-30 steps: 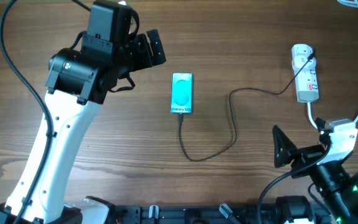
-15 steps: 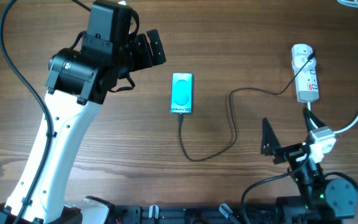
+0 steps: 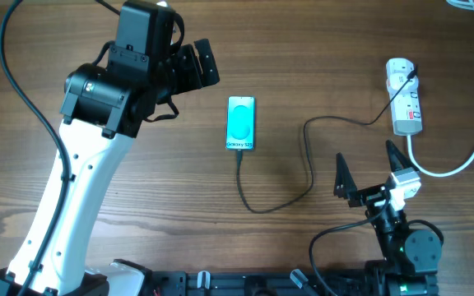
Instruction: Plug charger to phone and switch on socket
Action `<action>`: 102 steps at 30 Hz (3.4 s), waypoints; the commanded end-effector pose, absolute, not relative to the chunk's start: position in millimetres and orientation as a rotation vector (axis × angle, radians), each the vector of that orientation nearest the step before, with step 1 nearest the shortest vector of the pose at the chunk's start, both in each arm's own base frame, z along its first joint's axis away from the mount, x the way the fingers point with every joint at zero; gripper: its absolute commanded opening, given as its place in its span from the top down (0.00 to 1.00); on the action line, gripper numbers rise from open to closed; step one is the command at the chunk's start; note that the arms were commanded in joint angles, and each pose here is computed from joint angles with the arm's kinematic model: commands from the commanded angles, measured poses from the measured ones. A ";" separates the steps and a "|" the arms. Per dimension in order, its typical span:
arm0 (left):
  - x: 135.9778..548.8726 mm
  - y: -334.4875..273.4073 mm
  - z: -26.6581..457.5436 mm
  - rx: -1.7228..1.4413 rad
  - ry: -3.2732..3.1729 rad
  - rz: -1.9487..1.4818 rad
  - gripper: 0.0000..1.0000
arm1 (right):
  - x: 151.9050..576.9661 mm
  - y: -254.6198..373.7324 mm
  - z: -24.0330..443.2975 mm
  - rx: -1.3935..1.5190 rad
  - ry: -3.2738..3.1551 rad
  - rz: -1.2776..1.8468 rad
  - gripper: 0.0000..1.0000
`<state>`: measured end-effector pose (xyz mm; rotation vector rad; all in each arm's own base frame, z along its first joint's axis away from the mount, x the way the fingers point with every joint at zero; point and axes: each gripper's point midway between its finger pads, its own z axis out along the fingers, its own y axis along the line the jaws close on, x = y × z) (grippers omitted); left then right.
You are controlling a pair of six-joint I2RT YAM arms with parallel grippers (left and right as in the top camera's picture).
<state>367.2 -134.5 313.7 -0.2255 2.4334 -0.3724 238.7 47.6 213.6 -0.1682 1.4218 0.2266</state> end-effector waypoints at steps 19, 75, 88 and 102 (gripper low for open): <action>368.3 -131.1 311.9 -0.247 2.432 -0.358 0.00 | 243.5 37.5 176.4 -0.138 1.560 0.161 0.00; 357.4 -126.9 305.0 -0.249 2.480 -0.332 0.00 | 243.5 37.4 176.8 -0.129 1.560 0.170 0.00; 319.3 -109.7 276.1 -0.252 2.458 -0.325 0.00 | 243.5 37.5 176.8 -0.129 1.560 0.170 0.00; 273.4 -88.2 230.1 -0.073 2.401 -0.349 0.00 | 243.5 37.4 176.8 -0.129 1.560 0.170 0.00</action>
